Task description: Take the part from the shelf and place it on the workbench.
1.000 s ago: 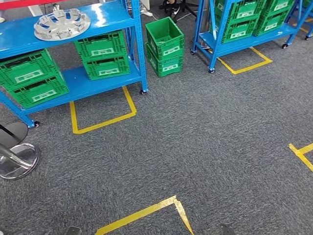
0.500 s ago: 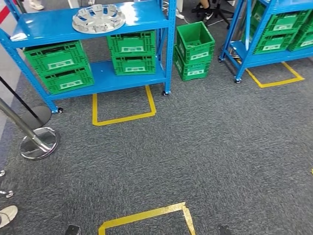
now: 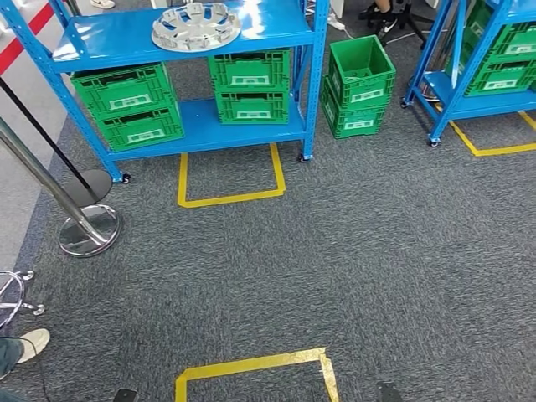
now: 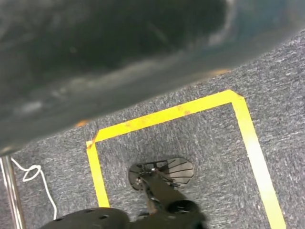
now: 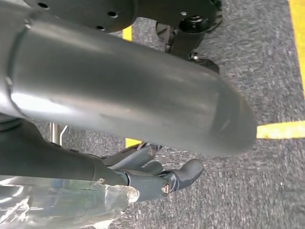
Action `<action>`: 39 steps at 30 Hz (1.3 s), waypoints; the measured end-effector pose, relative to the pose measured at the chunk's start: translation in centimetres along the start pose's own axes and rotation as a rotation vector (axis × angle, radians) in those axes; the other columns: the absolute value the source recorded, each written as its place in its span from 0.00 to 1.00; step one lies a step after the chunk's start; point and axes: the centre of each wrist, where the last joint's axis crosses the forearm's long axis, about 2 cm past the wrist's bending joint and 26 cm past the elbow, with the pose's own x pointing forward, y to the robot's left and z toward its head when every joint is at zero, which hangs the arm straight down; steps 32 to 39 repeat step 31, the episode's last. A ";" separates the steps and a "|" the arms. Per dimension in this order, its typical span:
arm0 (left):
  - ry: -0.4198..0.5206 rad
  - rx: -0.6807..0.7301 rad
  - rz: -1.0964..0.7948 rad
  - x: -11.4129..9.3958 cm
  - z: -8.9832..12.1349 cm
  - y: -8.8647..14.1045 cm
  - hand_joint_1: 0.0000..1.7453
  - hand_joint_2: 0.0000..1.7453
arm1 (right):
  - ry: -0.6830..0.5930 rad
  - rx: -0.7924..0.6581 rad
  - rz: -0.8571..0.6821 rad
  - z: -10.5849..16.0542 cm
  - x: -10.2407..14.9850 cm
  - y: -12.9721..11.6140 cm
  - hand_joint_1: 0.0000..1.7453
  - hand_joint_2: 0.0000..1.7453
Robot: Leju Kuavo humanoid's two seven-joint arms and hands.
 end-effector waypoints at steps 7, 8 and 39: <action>-0.008 0.017 0.011 0.0 0.0 -0.1 0.00 0.00 | -0.002 0.003 -0.013 0.0 -0.1 0.0 0.00 0.00; -0.009 0.019 0.016 0.0 0.0 -0.1 0.00 0.00 | -0.002 0.003 -0.015 0.0 -0.1 0.0 0.00 0.00; 0.005 0.072 0.069 -0.2 0.1 0.0 0.00 0.00 | -0.007 0.003 -0.016 0.1 -0.2 0.1 0.00 0.00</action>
